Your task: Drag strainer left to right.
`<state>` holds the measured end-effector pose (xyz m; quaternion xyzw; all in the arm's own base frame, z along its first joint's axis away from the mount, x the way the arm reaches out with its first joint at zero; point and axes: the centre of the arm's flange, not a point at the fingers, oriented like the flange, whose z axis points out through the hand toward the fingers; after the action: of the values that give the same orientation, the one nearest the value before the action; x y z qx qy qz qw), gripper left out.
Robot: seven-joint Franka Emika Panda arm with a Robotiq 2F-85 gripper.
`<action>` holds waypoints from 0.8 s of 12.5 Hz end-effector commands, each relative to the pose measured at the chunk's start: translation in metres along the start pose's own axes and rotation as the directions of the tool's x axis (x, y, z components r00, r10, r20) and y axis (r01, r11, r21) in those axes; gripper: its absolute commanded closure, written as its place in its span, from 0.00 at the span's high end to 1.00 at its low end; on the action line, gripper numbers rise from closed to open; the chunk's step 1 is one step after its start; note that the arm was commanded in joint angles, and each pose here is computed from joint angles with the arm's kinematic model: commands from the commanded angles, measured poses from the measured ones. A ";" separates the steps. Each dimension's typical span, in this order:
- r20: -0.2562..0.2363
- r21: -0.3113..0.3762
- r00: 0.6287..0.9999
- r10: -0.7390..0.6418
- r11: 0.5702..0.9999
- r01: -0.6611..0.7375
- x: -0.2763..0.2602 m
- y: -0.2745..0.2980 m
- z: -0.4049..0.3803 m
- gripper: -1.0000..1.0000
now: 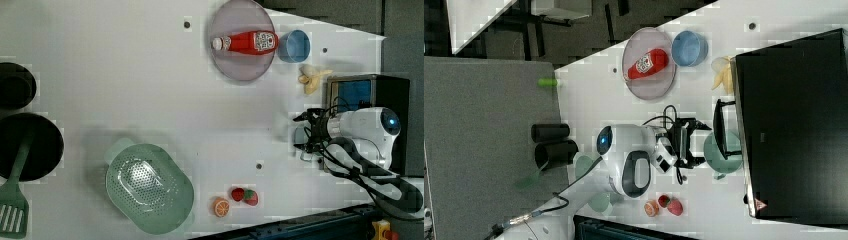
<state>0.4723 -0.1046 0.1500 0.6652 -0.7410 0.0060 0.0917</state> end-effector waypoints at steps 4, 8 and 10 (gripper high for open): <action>-0.029 0.127 0.905 -0.424 0.897 0.424 -0.032 -0.016 -0.086 1.00; -0.053 0.147 0.822 -0.567 0.810 0.568 -0.033 -0.003 -0.208 1.00; -0.010 0.133 0.824 -0.567 0.815 0.563 -0.028 0.015 -0.268 1.00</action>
<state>0.4867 -0.0377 0.3615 0.8463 -0.5291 -0.0091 0.0612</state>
